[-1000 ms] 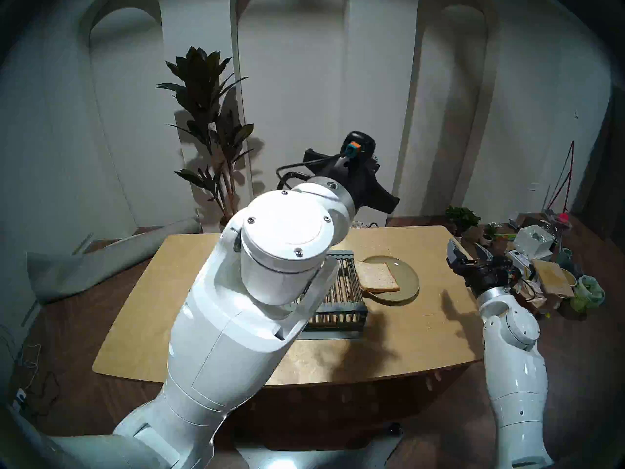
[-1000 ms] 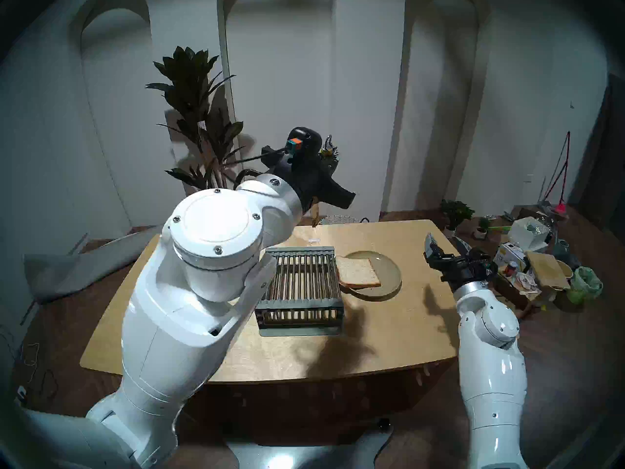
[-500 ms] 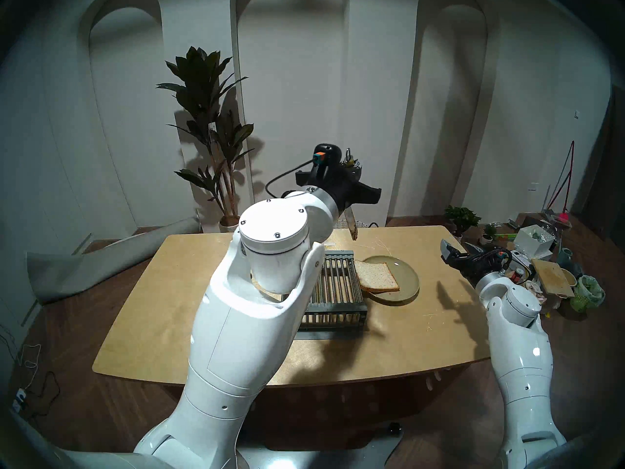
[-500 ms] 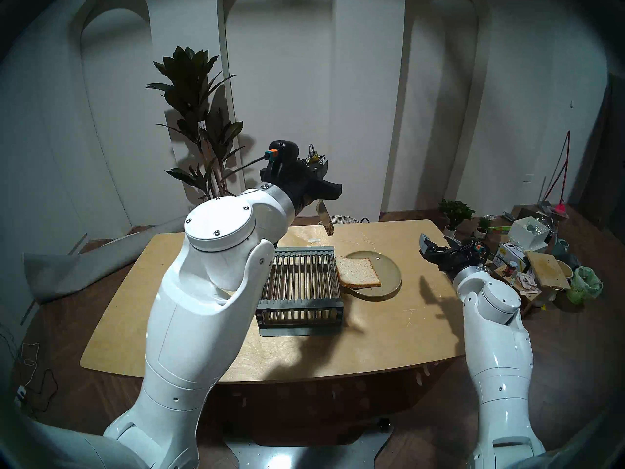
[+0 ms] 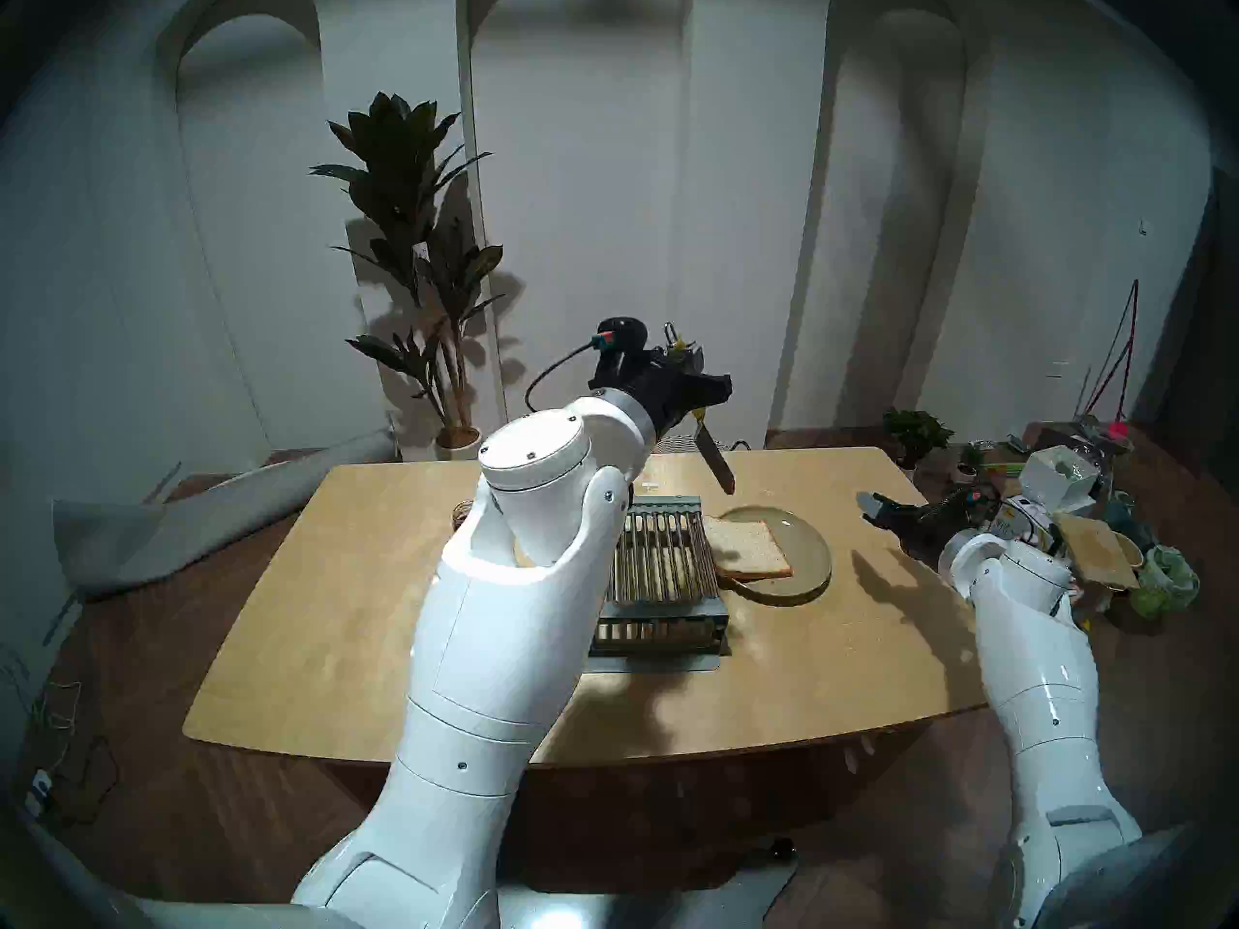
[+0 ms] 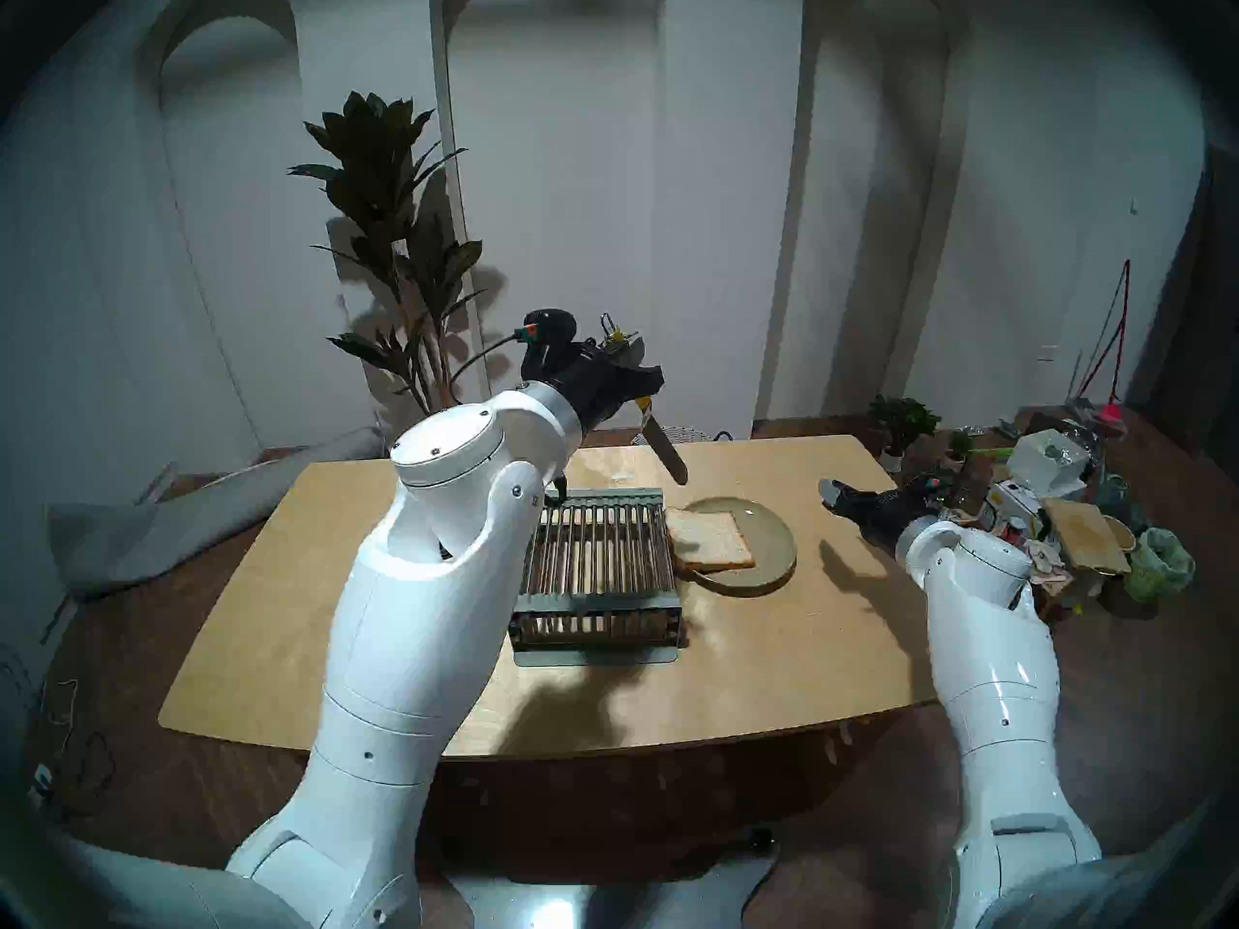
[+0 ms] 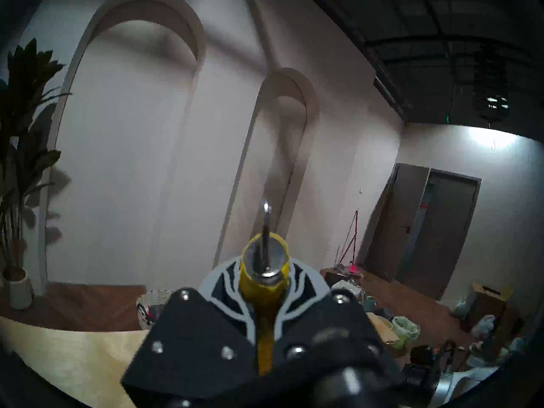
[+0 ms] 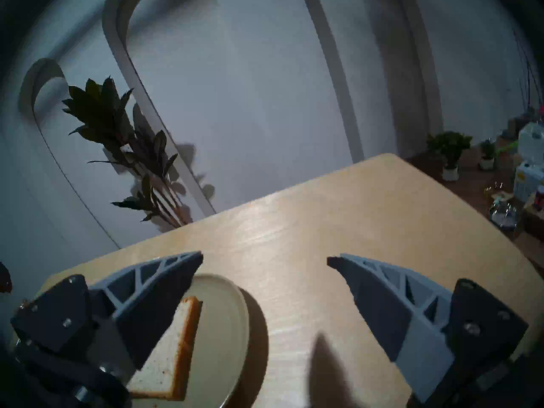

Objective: Spread jam over the slice of bread with the knife

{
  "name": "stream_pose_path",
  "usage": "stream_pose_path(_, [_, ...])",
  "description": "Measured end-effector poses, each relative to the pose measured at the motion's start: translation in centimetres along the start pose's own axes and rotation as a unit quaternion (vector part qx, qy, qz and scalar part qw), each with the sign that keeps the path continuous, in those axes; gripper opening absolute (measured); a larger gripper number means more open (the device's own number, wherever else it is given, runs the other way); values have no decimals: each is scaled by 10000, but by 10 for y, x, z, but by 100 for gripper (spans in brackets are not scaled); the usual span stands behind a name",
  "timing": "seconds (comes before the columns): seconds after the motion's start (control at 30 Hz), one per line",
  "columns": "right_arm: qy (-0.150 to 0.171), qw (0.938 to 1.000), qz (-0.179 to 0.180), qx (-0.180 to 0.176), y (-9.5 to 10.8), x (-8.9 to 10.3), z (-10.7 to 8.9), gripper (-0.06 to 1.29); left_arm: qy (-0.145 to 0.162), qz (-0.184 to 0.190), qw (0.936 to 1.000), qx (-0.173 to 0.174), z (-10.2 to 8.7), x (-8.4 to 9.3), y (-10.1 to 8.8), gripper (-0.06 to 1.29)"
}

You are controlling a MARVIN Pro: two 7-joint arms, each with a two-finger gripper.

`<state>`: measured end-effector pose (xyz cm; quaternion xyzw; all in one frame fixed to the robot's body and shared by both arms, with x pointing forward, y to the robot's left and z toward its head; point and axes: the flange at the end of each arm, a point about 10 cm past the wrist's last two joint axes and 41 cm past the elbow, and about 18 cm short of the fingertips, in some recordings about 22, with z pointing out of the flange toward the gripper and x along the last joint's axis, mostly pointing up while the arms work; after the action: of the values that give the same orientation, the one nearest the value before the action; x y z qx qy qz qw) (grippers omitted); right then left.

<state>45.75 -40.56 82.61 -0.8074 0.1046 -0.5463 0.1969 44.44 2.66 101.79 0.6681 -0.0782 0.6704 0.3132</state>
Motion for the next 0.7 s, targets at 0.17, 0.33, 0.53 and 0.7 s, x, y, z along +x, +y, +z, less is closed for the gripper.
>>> stream_pose_path(0.17, [-414,9984,372,101,5,-9,-3,123,7,-410,9991,-59,9,-8,-7,4])
stream_pose_path(0.33, [-760,9946,692,125,10,-14,-9,123,-6,-736,9973,-44,20,-21,-14,4])
stream_pose_path(0.53, [-1011,9904,933,102,16,-19,-16,123,-1,-1018,9947,132,32,-40,-22,4])
stream_pose_path(0.7, [-1033,9897,986,77,17,-18,-18,123,-1,-1264,9910,431,37,-54,-31,4])
